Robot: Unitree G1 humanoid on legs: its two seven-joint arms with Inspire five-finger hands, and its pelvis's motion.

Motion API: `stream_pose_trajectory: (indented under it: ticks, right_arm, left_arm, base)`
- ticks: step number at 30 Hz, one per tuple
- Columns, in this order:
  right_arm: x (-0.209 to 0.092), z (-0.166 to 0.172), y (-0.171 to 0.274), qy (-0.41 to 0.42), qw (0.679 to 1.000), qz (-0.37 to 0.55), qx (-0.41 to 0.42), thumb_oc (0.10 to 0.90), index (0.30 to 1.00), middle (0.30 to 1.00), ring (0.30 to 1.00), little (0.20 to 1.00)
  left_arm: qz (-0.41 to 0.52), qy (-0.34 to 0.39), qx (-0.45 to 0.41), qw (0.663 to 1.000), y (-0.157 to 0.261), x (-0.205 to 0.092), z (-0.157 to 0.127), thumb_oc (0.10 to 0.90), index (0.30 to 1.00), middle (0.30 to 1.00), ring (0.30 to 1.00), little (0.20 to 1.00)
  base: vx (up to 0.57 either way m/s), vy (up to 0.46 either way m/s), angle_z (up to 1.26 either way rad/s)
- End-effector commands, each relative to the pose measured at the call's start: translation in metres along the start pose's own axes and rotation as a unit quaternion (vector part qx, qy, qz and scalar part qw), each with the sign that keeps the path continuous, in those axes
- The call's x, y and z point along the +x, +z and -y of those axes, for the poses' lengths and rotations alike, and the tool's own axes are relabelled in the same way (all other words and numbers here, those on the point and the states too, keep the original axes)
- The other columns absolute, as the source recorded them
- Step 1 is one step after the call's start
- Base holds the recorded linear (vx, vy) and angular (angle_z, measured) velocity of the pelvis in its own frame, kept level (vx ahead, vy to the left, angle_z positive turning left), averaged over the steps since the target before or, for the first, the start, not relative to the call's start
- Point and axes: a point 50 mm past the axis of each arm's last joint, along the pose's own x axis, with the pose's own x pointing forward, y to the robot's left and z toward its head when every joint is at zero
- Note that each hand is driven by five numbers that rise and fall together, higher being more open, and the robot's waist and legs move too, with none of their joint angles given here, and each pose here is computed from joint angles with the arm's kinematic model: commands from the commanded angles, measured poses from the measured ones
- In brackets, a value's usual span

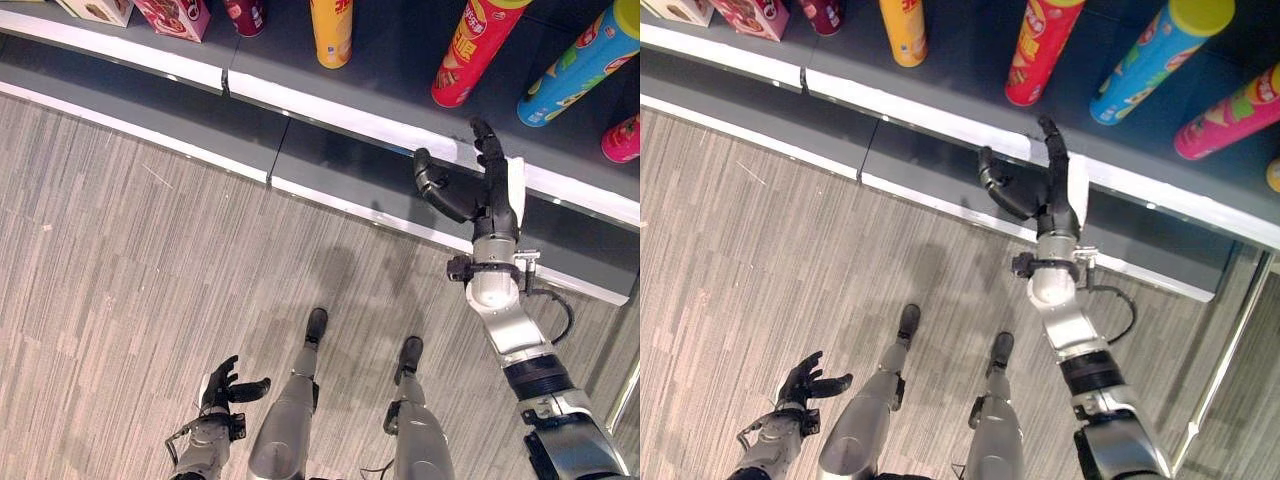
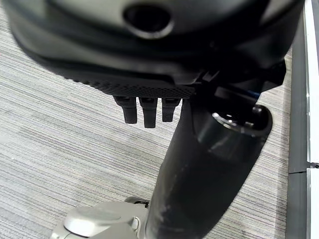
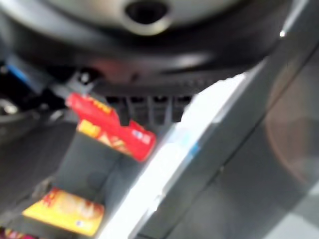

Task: Put the goods on the table back onto the shelves and tidy them up.

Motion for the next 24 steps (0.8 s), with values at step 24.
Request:
stream_pose_trajectory:
  ticks: [24]
  right_arm:
    - [0.076,0.075,0.031,-0.111,0.992,0.03,-0.046,0.8,0.9,0.9,0.9,0.9]
  left_arm:
    - [-0.012,0.027,0.042,0.999,-0.023,-0.01,-0.036,0.8,0.9,0.9,0.9,0.9]
  base:
    - [0.01,-0.006,0.05]
